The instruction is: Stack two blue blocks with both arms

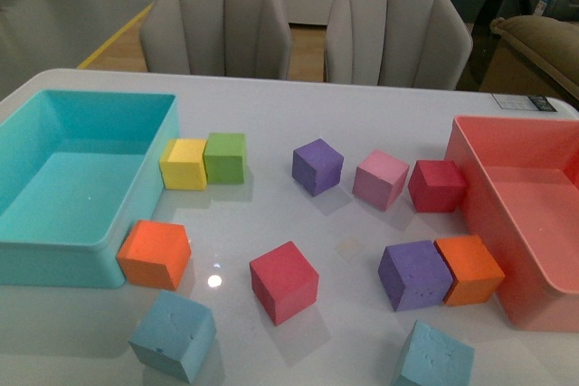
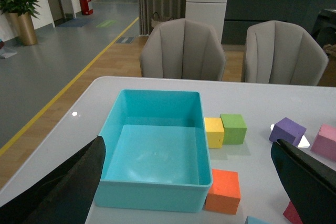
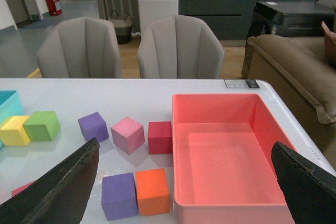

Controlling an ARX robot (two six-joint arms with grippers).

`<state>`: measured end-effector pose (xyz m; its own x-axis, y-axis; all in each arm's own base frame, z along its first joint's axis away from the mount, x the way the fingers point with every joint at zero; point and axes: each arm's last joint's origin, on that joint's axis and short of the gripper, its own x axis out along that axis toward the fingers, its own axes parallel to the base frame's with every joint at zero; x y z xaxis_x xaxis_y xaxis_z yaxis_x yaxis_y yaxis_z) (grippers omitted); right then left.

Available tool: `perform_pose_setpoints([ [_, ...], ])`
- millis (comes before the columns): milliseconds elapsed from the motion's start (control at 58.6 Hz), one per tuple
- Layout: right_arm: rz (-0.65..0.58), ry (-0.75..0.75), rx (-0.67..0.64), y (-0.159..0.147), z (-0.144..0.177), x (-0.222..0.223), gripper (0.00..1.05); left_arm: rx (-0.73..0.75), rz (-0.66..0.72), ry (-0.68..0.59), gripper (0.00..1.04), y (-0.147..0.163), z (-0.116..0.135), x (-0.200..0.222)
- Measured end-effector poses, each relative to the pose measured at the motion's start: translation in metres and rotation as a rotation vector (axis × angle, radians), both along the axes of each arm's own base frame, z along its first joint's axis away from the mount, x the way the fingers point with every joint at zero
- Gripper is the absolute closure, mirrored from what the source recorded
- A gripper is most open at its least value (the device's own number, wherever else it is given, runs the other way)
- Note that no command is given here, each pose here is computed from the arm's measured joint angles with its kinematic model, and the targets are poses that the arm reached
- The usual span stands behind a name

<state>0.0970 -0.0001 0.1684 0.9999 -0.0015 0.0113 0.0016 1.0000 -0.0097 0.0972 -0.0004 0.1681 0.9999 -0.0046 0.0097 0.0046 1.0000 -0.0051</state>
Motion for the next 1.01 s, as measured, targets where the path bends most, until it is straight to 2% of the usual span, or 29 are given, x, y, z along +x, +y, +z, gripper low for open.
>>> perform_pose_setpoints([
  [700, -0.008, 0.009, -0.003, 0.0, 0.0, 0.0, 0.09, 0.0, 0.0, 0.0, 0.09, 0.0, 0.0, 0.0],
  [751, -0.083, 0.204, -0.046, 0.002, -0.001, 0.002, 0.09, 0.0, 0.0, 0.0, 0.09, 0.0, 0.0, 0.0],
  [837, -0.091, 0.459, -0.16, 0.008, -0.002, 0.015, 0.09, 0.0, 0.0, 0.0, 0.09, 0.0, 0.0, 0.0],
  [939, -0.029, 0.541, -0.252, 0.02, 0.001, 0.034, 0.09, 0.0, 0.0, 0.0, 0.09, 0.0, 0.0, 0.0],
  [1007, 0.077, 0.577, -0.336, 0.038, 0.002, 0.05, 0.09, 0.0, 0.0, 0.0, 0.09, 0.0, 0.0, 0.0],
])
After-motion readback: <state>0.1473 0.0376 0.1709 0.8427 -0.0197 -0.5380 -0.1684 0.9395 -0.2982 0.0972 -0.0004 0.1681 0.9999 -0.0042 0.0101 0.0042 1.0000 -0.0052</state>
